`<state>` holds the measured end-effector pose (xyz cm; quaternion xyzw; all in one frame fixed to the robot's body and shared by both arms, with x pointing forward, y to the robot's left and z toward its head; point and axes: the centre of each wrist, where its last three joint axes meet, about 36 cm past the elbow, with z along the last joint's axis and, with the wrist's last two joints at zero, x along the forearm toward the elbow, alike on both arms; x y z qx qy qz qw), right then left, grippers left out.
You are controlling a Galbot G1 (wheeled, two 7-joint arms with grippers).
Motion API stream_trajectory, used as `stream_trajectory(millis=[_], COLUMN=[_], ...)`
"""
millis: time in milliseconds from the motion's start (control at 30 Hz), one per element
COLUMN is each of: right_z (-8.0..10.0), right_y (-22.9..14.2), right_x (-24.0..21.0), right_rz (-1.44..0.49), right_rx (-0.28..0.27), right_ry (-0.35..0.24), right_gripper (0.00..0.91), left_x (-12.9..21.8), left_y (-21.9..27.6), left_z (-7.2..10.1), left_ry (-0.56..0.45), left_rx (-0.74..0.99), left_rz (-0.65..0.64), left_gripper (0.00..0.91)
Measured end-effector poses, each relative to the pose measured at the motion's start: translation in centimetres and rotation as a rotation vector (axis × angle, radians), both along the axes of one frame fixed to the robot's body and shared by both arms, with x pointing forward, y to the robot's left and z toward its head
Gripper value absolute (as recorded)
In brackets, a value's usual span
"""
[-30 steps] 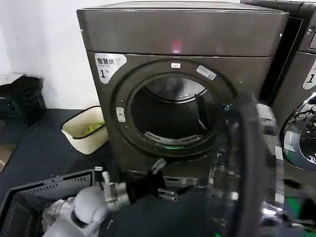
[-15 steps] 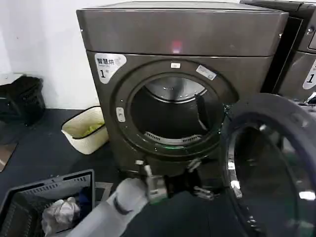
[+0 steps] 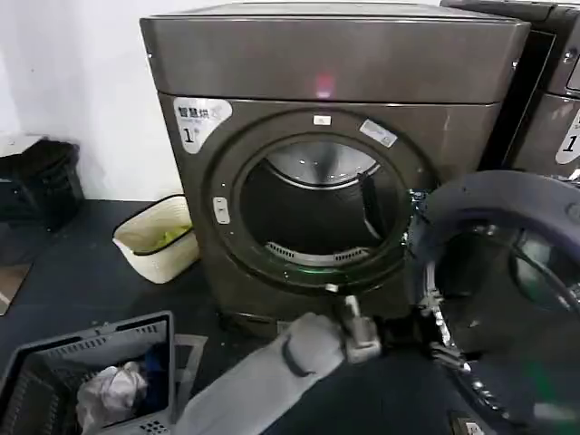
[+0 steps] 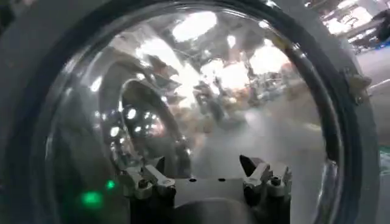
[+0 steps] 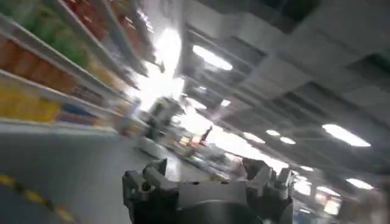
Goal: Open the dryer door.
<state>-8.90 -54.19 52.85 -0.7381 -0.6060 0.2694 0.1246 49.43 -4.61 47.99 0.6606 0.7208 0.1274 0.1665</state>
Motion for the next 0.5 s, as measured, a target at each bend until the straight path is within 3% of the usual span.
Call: stream_trajectory(millis=[233,367,500], right_z=[-0.1,-0.5,-0.7], right_y=[-0.4,-0.5,-0.5], right_x=[-4.8,-7.7,-9.3], right_rz=[-0.181,-0.245,-0.277], right_rx=[-0.091,-0.104,-0.089], right_ry=[0.093,0.154,0.169], right_gripper=[0.907,0.907,0.907], left_x=[1.0,1.8,2.3], left_y=[-3.4,-4.7,-5.9], left_z=[1.2,1.7,2.1], left_ry=[-0.02,-0.023,-0.019], left_rx=[0.012,0.018,0.018], left_rz=[0.008,0.026,0.031], left_gripper=[0.907,0.907,0.907])
